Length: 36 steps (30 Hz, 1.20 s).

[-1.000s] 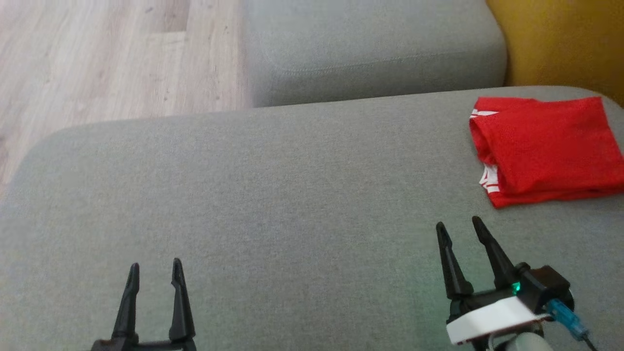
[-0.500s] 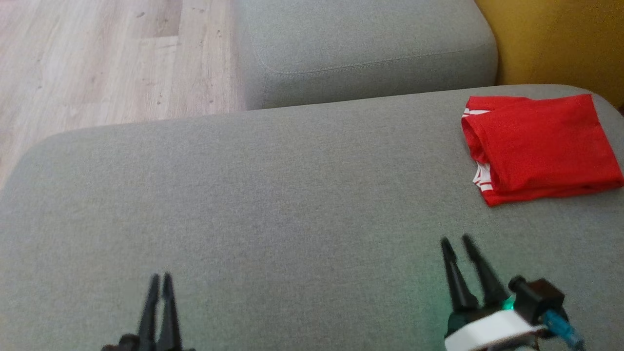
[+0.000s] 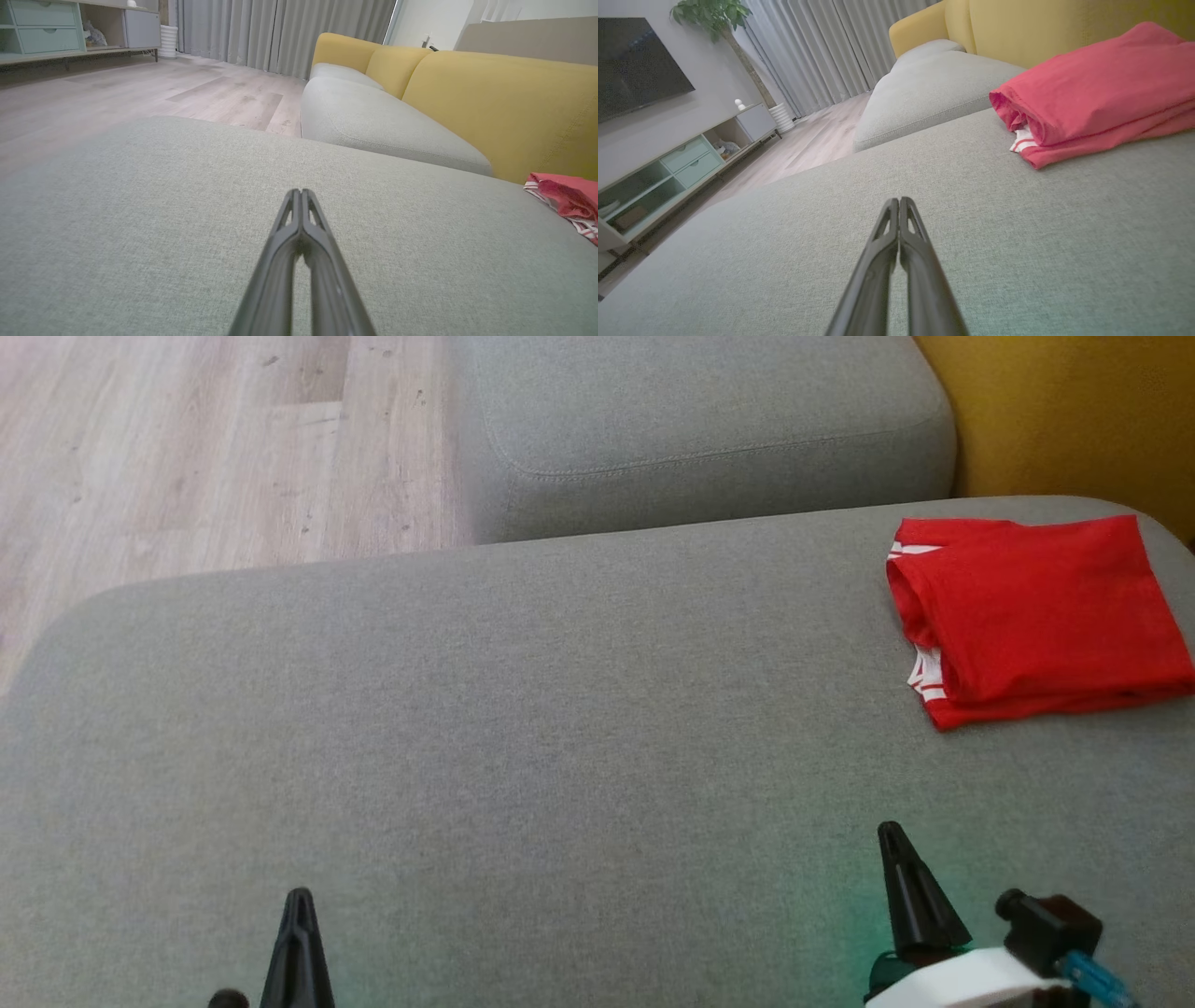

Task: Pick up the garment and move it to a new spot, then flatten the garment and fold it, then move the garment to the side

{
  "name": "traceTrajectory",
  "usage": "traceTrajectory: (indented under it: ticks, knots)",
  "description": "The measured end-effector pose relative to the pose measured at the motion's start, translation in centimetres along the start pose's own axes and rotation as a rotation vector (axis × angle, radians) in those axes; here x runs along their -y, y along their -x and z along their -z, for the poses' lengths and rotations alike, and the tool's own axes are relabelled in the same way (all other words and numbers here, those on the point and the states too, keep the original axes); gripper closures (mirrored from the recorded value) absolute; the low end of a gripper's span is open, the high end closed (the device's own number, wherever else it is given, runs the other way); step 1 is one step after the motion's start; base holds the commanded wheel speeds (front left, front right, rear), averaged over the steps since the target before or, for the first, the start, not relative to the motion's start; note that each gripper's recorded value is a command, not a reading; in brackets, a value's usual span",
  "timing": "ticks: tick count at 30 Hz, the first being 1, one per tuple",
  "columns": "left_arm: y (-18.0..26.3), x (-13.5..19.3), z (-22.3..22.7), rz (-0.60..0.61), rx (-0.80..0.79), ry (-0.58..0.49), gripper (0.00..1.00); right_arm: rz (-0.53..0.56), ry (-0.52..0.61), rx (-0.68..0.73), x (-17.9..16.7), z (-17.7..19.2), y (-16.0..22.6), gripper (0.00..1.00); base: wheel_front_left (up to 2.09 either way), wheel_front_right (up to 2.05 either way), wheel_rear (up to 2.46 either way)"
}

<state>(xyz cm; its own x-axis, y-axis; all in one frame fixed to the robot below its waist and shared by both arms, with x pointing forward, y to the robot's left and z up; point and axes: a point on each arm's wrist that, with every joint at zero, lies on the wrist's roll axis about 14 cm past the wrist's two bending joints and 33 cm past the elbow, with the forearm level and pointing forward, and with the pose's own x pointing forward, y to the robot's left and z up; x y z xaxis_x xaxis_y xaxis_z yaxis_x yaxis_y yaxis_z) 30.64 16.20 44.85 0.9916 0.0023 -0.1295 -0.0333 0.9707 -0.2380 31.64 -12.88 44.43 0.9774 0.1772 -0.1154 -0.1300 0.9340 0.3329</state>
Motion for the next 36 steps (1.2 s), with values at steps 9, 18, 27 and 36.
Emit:
traceTrajectory:
  ticks: [9, 18, 27, 36]
  knots:
    - [-0.6, -0.2, 0.0, -0.011, -0.014, 0.119, 1.00, 0.038, -0.110, 0.001, 0.9, -0.2, -0.2, 1.00, 0.00, 0.00, 0.00]
    - [-1.1, -0.4, 0.0, -0.022, -0.030, 0.223, 1.00, 0.062, -0.207, 0.015, 1.5, -0.8, -0.7, 1.00, 0.00, 0.00, 0.00]
    - [-1.5, -0.7, -0.1, -0.034, -0.039, 0.328, 1.00, 0.090, -0.306, 0.020, 2.2, -1.0, -0.9, 1.00, 0.00, 0.00, 0.00]
    - [-2.0, -0.9, -0.2, -0.041, -0.044, 0.434, 1.00, 0.111, -0.405, 0.035, 2.9, -1.5, -1.2, 1.00, 0.00, 0.00, 0.00]
